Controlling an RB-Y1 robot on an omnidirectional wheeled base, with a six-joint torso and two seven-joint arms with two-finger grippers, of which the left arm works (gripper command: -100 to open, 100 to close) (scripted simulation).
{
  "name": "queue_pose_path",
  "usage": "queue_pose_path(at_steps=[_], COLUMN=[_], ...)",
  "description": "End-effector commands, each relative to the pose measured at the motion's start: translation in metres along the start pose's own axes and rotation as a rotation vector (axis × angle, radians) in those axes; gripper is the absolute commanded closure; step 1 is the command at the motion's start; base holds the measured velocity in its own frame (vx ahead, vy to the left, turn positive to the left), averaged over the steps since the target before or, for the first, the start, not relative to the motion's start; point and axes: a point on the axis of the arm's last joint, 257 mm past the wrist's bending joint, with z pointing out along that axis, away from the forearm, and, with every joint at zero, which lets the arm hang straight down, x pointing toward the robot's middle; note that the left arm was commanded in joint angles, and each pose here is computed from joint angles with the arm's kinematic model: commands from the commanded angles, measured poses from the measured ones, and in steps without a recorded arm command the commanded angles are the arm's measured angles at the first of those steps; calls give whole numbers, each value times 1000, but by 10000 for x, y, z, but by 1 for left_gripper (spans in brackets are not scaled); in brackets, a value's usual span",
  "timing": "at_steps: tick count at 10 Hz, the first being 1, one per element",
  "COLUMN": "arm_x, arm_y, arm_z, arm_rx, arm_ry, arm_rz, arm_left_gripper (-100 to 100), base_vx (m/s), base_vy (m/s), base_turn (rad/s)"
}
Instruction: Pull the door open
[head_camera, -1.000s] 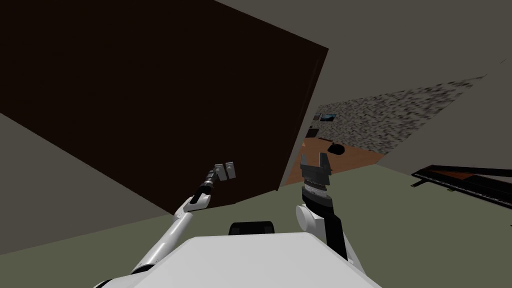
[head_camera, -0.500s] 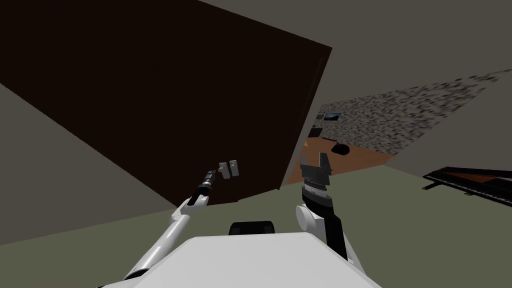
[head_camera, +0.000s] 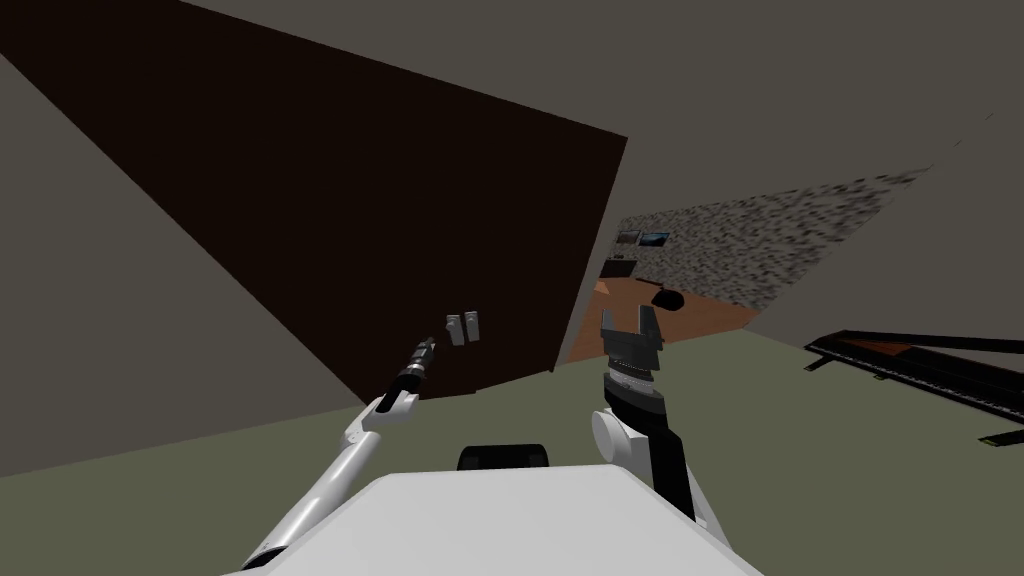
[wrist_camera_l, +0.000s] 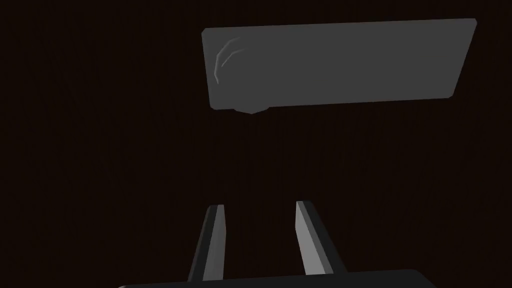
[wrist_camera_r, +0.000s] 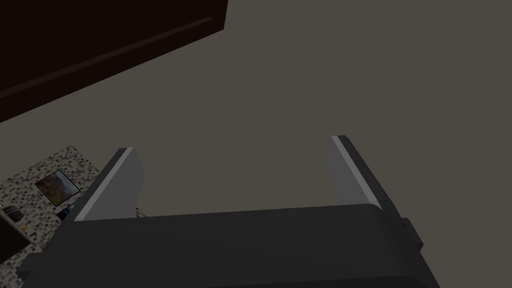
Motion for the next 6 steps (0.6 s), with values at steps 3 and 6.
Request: queue_pose_path(at_steps=[3,6], arm_x=[188,-214], arm_y=[-19,121], arm_z=[6,-109], arm_rx=[11,-20], arm_ry=[31,-30], arm_rz=[-13,11], arm_left_gripper=[-100,-100], base_vx=[-147,17], base_vy=[-70,113], base_turn=[-61,148])
